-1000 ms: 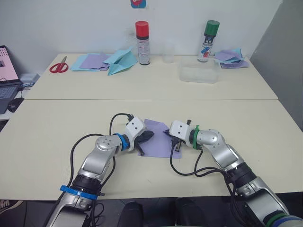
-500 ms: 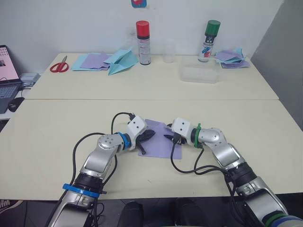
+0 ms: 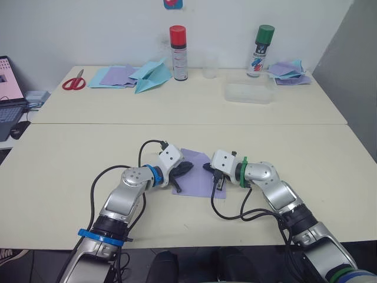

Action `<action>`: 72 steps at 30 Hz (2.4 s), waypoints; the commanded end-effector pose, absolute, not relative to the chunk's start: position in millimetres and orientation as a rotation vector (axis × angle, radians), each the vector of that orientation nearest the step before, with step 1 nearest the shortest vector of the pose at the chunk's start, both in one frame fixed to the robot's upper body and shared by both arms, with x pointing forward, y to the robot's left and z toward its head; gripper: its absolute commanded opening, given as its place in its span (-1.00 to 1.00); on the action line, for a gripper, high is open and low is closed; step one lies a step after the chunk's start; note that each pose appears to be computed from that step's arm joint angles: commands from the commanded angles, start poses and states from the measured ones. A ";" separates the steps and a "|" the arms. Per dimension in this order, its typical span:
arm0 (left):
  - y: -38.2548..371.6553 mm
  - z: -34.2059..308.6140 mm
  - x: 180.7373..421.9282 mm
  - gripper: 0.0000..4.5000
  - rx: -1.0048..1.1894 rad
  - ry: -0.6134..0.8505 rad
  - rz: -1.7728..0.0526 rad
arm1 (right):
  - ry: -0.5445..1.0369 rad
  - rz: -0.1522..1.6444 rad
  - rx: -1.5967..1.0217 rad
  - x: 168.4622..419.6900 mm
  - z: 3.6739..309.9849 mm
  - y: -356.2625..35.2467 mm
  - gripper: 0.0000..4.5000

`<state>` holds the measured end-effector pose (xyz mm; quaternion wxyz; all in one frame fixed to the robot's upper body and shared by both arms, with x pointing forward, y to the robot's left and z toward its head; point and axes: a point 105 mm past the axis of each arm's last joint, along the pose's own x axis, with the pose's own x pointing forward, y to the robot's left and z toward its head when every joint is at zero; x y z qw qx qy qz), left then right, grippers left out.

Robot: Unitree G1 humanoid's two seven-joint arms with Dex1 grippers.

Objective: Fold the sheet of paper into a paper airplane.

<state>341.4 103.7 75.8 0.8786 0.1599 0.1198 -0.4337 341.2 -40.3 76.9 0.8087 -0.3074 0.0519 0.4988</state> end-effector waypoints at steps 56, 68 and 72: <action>52.8 42.7 377.4 -1.00 0.417 0.407 -1.071 | 0.461 1.297 -0.432 286.9 56.3 -49.3 -0.30; 56.6 42.1 376.6 -1.00 0.445 0.388 -1.075 | 0.240 1.138 -0.225 314.0 117.9 -62.3 -0.98; 57.9 41.6 376.7 -1.00 0.453 0.386 -1.074 | 0.248 1.000 -0.213 335.4 104.8 -63.8 -0.98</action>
